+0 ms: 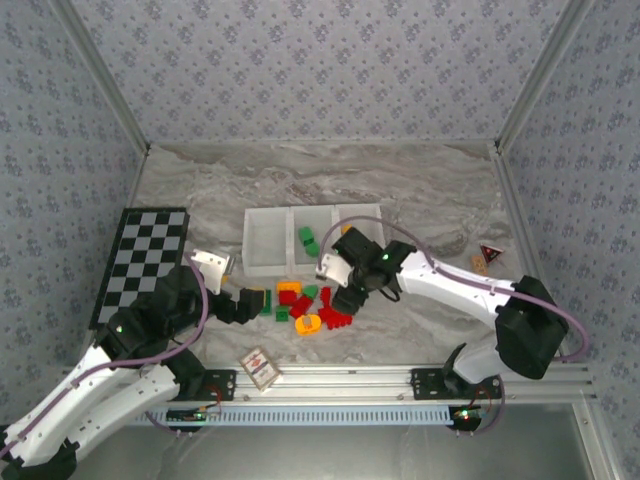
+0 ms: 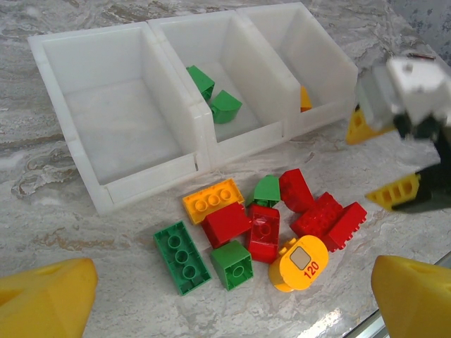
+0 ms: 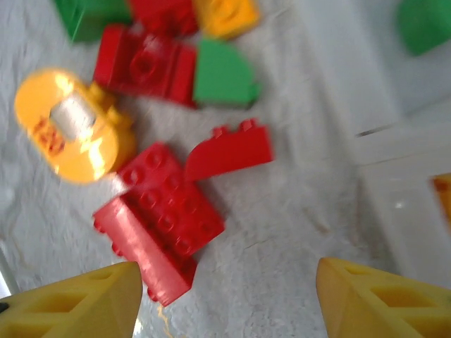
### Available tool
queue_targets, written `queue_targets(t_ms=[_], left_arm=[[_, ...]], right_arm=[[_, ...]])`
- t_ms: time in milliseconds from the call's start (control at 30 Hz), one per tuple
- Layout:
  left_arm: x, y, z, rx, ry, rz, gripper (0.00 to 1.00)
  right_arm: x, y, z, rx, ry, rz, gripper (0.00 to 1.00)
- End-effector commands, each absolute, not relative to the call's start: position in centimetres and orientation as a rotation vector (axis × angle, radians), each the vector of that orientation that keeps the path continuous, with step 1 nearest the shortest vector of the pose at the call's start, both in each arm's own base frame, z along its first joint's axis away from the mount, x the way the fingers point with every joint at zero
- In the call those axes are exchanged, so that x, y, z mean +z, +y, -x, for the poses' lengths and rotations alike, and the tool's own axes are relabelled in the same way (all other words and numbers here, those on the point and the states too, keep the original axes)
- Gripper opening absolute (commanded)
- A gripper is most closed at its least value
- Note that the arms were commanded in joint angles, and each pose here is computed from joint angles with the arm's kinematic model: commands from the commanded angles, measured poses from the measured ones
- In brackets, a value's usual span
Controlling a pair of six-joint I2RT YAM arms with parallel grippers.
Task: Sort the legos into containers by color
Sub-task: Pick up the legos from the bottom-center of the table.
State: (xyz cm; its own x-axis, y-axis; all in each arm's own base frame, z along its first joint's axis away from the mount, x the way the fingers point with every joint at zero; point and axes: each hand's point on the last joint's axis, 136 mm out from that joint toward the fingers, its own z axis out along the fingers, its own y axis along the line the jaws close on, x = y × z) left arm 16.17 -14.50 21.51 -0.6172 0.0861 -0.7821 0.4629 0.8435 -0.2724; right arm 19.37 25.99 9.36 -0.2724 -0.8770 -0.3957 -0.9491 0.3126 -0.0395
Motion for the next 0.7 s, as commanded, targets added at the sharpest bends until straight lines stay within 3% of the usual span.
queue_targets(t_ms=[0,333,667], left_arm=[[21.7,-14.6,-16.3,-0.586,2.180,-0.389,1.00],[21.7,-14.6,-16.3,-0.583,2.182,-0.389,1.00],[21.7,-14.6,-16.3,-0.584,2.181,-0.390,1.00]], right_arm=[[8.9,25.9,-17.9,0.320,2.081,1.812,0.68],[7.0,26.8,-15.2,0.257,1.901,1.959,0.68],[5.3,26.8,-15.4,0.094,1.860,2.015,0.67]])
